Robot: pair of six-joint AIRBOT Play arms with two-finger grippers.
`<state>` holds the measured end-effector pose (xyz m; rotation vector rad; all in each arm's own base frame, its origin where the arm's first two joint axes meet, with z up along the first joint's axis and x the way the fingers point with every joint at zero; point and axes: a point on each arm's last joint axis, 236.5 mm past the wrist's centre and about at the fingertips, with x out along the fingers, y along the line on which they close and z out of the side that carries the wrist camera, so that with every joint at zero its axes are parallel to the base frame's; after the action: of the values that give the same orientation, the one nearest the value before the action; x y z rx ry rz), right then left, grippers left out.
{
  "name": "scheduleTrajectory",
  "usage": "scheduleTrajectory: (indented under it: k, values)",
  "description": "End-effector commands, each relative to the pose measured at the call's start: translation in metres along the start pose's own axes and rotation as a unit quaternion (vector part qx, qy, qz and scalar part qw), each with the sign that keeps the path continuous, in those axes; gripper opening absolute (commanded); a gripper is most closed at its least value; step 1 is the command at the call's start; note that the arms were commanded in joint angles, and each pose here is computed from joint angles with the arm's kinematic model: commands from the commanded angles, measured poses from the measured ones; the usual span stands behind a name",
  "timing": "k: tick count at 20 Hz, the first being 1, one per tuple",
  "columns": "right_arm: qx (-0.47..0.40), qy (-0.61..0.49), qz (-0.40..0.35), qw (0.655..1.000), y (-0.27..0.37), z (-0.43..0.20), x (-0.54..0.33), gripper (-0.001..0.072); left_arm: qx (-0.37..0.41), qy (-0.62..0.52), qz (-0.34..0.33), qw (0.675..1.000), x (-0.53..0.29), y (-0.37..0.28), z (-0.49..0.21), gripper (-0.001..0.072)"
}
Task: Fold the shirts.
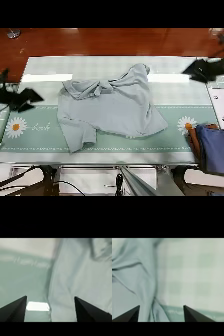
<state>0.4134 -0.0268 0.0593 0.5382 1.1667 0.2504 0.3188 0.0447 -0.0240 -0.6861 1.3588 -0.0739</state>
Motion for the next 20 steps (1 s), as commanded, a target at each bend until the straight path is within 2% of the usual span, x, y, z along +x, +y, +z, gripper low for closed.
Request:
scheduleTrajectory:
  k: [1, 5, 11, 17, 18, 19, 20]
  values:
    - [0.069, -0.007, -0.024, 0.997, -0.030, -0.071, 0.008, 0.0620, -0.092, 0.040, -0.081, 0.992, 0.018, 0.017, -0.050, 0.0702]
    - [0.121, -0.003, 0.070, 0.990, 0.002, -0.146, 0.045, 0.0619, -0.089, 0.026, -0.182, 0.979, 0.042, -0.015, -0.054, 0.0702]
    - [0.123, 0.011, 0.098, 0.988, 0.018, -0.176, 0.047, 0.0619, -0.081, 0.054, -0.145, 0.985, 0.083, -0.013, -0.056, 0.0702]
    - [0.114, 0.002, 0.080, 0.990, 0.008, -0.167, 0.036, 0.0620, -0.040, 0.102, -0.141, 0.984, 0.109, -0.034, -0.075, 0.0699]
    - [0.108, -0.007, 0.053, 0.993, -0.008, -0.159, 0.023, 0.0620, -0.036, 0.106, -0.143, 0.983, 0.109, -0.037, -0.077, 0.0619]
    - [0.110, -0.012, 0.018, 0.994, -0.028, -0.155, 0.010, 0.0619, -0.025, 0.110, -0.148, 0.983, 0.107, -0.039, -0.078, 0.0254]
    - [0.125, -0.008, -0.026, 0.992, -0.054, -0.158, -0.002, 0.0619, -0.010, 0.112, -0.154, 0.982, 0.104, -0.042, -0.078, 0.0030]
